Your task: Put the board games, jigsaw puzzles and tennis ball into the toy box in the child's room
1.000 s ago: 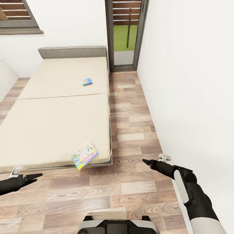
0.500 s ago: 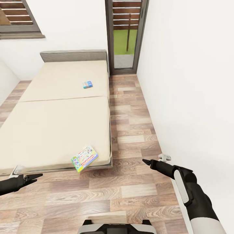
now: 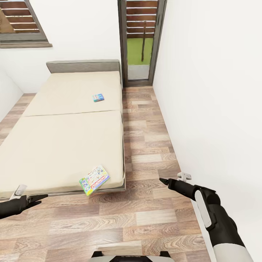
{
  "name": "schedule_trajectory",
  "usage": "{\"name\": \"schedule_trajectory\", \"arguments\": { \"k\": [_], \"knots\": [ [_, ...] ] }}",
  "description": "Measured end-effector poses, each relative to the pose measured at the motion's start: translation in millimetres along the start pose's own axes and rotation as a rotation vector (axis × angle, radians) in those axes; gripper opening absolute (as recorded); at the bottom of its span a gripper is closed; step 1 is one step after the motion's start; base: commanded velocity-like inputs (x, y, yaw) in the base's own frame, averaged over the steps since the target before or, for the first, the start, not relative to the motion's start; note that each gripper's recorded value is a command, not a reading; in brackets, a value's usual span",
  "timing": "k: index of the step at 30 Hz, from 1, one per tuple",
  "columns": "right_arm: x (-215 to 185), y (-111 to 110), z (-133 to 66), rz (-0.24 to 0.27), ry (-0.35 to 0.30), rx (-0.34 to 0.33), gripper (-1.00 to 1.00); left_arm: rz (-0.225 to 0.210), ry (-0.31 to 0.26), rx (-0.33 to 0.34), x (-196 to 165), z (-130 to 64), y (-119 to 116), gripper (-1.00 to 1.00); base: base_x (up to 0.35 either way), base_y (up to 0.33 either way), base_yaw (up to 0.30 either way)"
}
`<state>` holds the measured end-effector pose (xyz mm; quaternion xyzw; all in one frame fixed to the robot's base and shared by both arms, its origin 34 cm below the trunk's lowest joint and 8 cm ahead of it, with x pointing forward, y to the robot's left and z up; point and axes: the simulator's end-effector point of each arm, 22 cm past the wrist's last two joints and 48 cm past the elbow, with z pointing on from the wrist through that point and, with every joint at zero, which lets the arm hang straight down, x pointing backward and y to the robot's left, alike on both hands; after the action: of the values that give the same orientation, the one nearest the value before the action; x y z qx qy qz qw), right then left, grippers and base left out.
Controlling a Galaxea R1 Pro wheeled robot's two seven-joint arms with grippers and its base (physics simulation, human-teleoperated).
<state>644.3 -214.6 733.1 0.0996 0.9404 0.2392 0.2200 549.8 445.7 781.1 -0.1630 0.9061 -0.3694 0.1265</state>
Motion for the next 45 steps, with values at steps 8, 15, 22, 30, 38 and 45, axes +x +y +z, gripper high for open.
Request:
{"name": "schedule_trajectory", "arguments": {
  "k": [8, 15, 22, 30, 38, 45],
  "knots": [
    [-6.0, 3.0, -4.4, -0.006, -0.012, -0.003, 1.0, 0.007, -0.007, 0.01, -4.1, -2.9, -6.4, 1.0, 0.0, 0.0, 0.0],
    [-10.7, 5.9, -8.1, -0.01, -0.022, -0.006, 1.0, 0.02, -0.022, 0.016, -11.8, -11.2, -12.1, 1.0, 0.0, 0.0, 0.0],
    [-15.4, 9.1, -11.7, -0.014, -0.032, -0.009, 1.0, 0.032, -0.034, 0.024, -16.5, -15.6, -17.9, 1.0, 0.0, 0.0, 0.0],
    [-20.7, 12.9, -15.9, -0.02, -0.044, -0.013, 1.0, 0.038, -0.047, 0.031, -20.3, -19.8, -23.0, 1.0, 0.0, 0.0, 0.0],
    [-26.3, 15.6, -17.8, -0.025, -0.056, -0.017, 1.0, 0.018, -0.05, 0.035, -23.0, -21.7, -25.9, 1.0, 0.0, 0.0, 0.0],
    [-31.2, 16.3, -15.8, -0.031, -0.066, -0.02, 1.0, 0.02, -0.051, 0.039, -26.0, -18.2, -26.7, 1.0, -0.06, 0.0, 0.0]
  ]
}}
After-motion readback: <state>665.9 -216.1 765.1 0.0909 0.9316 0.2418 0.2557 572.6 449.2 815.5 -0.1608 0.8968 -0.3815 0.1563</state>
